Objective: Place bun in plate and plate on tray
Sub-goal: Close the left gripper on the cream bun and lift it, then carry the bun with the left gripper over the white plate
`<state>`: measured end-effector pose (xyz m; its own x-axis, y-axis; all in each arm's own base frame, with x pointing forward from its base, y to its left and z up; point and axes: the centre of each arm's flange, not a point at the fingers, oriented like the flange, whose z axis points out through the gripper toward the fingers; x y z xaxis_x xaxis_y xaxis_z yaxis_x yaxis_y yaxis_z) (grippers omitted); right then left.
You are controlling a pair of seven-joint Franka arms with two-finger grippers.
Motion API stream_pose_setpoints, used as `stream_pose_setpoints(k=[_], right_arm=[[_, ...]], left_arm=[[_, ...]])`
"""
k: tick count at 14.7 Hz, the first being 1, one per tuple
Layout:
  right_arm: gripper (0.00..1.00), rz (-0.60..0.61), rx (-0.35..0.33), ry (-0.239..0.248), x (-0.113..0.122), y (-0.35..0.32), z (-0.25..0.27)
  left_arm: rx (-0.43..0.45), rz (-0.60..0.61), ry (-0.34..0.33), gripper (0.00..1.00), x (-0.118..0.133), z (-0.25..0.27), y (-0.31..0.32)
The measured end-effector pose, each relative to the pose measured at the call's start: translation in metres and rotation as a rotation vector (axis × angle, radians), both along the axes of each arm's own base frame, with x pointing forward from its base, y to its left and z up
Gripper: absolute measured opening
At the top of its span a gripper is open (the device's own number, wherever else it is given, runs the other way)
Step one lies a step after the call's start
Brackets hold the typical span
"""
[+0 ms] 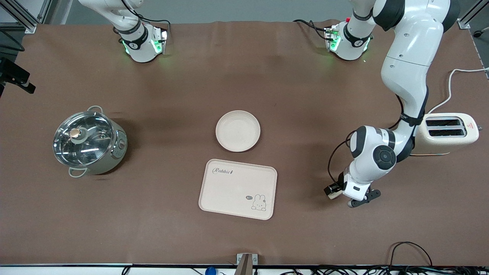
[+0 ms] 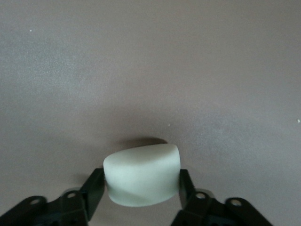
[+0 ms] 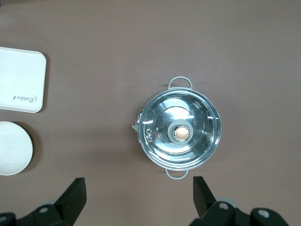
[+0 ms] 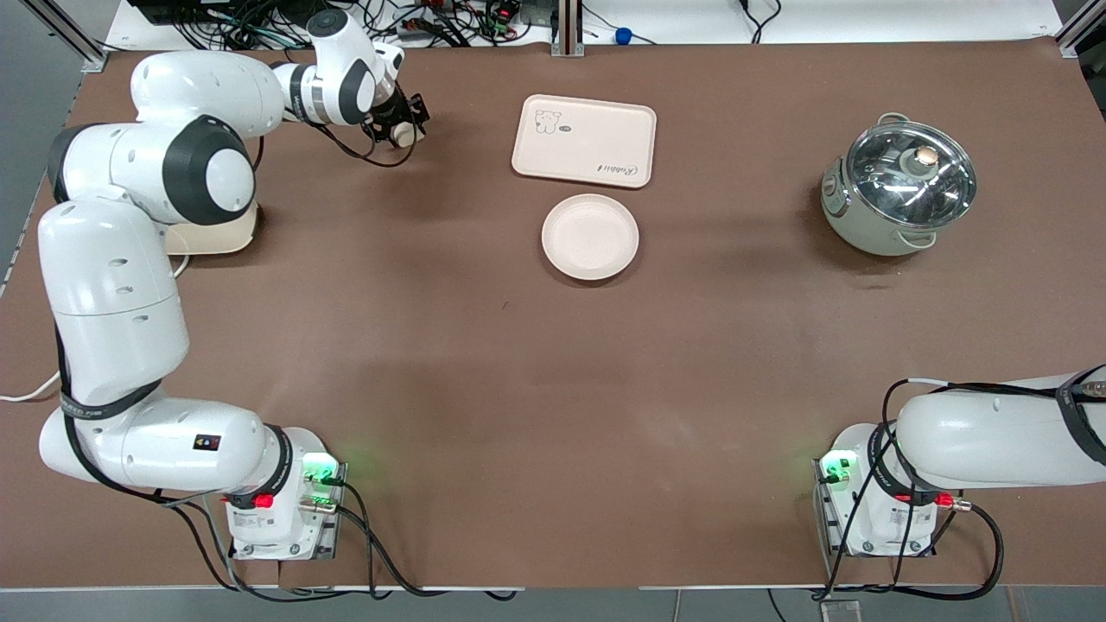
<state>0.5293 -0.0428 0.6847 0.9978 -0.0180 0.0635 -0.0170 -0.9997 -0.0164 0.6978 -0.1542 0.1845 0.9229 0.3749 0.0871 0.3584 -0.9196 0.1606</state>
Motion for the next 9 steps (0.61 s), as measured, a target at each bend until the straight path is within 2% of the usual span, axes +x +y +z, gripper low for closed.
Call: stream_pose_setpoints(k=[1, 4, 7, 9], right_arm=[[1.0, 0.0, 0.0, 0.0, 0.0, 0.0, 0.0], [1.0, 0.0, 0.0, 0.0, 0.0, 0.0, 0.0], [1.0, 0.0, 0.0, 0.0, 0.0, 0.0, 0.0], [1.0, 0.0, 0.0, 0.0, 0.0, 0.0, 0.0]], left_arm=[[-0.001, 0.0, -0.002, 0.54, 0.001, 0.0, 0.0], [-0.002, 0.001, -0.005, 0.3, 0.002, 0.001, -0.001], [-0.02, 0.061, -0.004, 0.29, 0.003, 0.005, -0.011], [-0.048, 0.091, 0.002, 0.3, -0.003, 0.013, -0.045]])
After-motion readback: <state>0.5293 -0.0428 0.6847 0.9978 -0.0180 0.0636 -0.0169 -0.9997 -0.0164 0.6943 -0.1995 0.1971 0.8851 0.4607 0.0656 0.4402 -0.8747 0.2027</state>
